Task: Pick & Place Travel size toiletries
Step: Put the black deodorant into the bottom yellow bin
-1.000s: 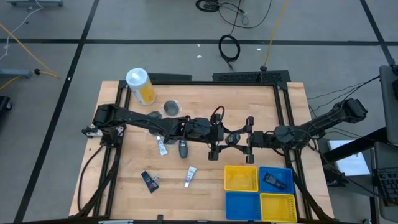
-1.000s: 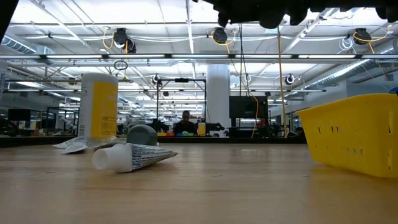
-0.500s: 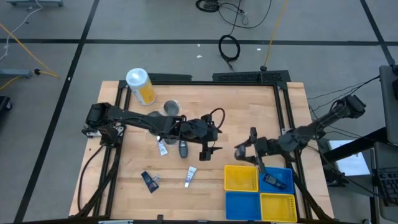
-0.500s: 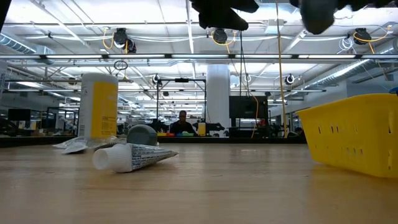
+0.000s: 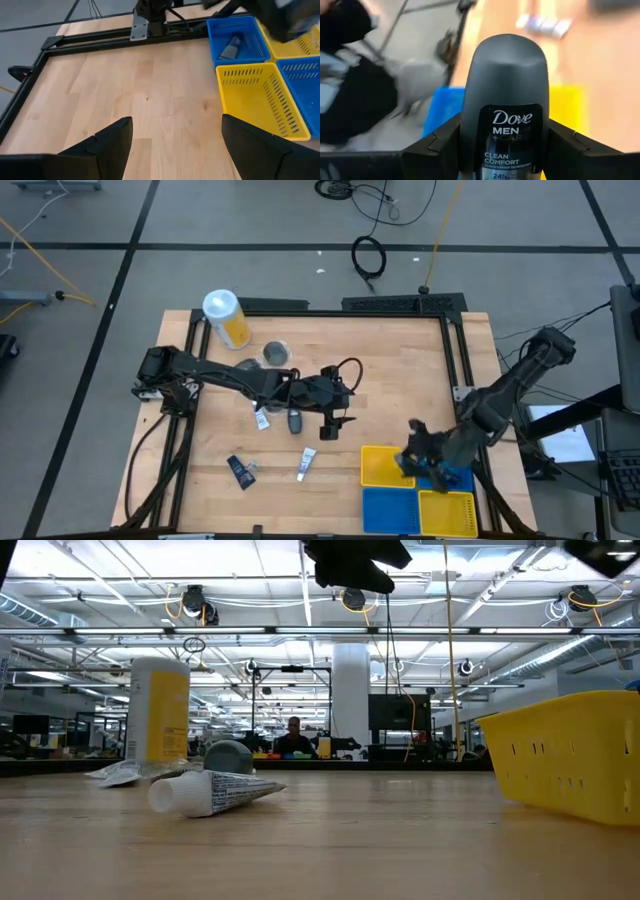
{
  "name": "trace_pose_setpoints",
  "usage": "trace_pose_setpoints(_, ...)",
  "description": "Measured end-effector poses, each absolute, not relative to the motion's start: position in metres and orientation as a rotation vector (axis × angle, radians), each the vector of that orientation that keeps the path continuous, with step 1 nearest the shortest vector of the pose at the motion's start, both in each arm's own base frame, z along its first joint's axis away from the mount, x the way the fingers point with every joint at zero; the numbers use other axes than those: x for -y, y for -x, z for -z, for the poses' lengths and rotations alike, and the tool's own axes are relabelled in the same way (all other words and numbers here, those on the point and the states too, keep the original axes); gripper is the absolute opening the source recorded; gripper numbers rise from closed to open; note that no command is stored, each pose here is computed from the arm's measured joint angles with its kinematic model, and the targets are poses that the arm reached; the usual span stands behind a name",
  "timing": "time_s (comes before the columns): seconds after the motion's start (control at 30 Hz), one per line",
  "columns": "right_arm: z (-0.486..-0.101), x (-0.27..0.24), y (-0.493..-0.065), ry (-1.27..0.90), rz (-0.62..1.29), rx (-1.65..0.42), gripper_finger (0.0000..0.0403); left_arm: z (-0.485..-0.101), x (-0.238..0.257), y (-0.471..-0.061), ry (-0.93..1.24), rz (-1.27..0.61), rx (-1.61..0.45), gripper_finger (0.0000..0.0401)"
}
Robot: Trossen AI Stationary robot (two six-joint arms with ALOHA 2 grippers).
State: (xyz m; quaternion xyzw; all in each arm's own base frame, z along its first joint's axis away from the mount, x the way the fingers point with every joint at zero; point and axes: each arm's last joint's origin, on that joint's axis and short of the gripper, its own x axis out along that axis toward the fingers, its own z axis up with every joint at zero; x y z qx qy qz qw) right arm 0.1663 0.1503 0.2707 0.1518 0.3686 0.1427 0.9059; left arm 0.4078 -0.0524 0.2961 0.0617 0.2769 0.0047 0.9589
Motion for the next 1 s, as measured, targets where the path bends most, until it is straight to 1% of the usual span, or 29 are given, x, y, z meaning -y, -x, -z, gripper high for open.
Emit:
trace_pose_setpoints(0.07,-0.266,-0.16,-0.165,-0.391,-0.319,-0.831,0.0194,-0.296,0.052,-0.408,-0.122,-0.011,-0.561,0.0295)
trace_pose_setpoints(0.27,-0.248,-0.184,-0.161,-0.628,-0.299,-1.056,0.0194,-0.296,0.052,-0.408,-0.119,-0.011,-0.561,0.029)
trace_pose_setpoints(0.37,-0.242,-0.196,-0.157,-0.717,-0.307,-1.128,0.0194,-0.296,0.052,-0.408,-0.119,-0.011,-0.561,0.0291)
trace_pose_setpoints(0.47,-0.241,-0.206,-0.153,-0.794,-0.305,-1.156,0.0194,-0.296,0.053,-0.408,-0.106,-0.015,-0.559,0.0288)
trace_pose_setpoints(0.73,-0.233,-0.222,-0.138,-0.94,-0.205,-1.258,0.0194,-0.296,0.053,-0.408,-0.104,-0.015,-0.56,0.0284)
trace_pose_setpoints(1.0,-0.218,-0.238,-0.124,-1.022,-0.089,-1.394,0.0194,-0.296,0.053,-0.408,-0.101,-0.015,-0.561,0.028)
